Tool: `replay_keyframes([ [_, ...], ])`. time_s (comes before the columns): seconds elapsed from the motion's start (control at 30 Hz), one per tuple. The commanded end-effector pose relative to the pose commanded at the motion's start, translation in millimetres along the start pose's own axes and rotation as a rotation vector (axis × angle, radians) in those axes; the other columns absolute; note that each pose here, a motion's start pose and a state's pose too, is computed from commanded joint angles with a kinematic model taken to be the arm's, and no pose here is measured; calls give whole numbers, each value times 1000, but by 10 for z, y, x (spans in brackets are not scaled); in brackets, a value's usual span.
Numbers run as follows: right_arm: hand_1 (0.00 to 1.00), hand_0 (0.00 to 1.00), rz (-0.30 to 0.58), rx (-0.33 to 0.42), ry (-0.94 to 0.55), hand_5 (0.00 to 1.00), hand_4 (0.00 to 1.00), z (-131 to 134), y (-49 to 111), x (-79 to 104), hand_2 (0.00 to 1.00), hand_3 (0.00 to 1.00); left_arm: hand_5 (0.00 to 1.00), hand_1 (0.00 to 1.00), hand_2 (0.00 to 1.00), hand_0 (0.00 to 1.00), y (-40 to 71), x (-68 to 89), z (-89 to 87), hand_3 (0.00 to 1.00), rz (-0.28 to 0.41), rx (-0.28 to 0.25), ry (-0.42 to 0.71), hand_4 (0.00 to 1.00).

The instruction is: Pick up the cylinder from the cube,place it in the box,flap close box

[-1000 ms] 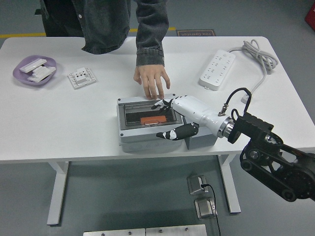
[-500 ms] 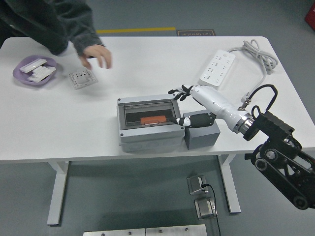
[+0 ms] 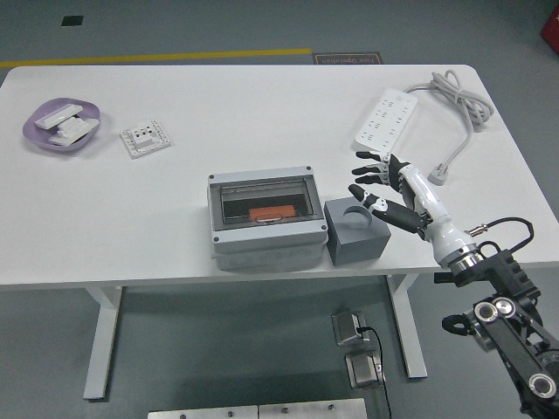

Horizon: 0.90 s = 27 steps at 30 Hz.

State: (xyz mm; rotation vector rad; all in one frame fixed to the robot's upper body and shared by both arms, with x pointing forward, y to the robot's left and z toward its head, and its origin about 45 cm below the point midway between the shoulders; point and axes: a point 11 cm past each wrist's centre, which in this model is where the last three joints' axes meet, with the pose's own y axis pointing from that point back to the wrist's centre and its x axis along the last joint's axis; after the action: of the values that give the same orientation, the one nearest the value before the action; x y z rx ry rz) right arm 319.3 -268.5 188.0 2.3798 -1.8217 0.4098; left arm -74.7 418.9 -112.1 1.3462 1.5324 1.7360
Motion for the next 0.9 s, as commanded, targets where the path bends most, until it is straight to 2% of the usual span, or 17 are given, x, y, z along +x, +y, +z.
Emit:
replay_keyframes([
  [0.3,625,678,113,21,-192,446,838,-7,46,236,671,736,477,811,777,822,-2,25,-19,838,4,15,-3,725],
  [0.53,627,678,136,23,-242,471,845,10,78,323,671,734,477,811,777,822,1,33,-90,838,2,76,-14,725],
  [0.57,674,711,137,23,-242,574,936,10,81,332,690,742,477,811,777,822,2,37,-102,838,4,88,-16,725],
  [0.73,674,711,135,13,-234,574,936,26,102,372,690,742,477,811,777,822,7,58,-160,838,8,139,-21,725],
  [0.77,766,803,134,9,-232,642,998,32,108,379,763,797,477,811,777,822,8,63,-172,838,8,149,-20,725],
  [0.9,766,803,126,-6,-225,642,998,60,134,392,763,797,477,811,777,822,10,74,-211,838,-17,178,-14,725],
])
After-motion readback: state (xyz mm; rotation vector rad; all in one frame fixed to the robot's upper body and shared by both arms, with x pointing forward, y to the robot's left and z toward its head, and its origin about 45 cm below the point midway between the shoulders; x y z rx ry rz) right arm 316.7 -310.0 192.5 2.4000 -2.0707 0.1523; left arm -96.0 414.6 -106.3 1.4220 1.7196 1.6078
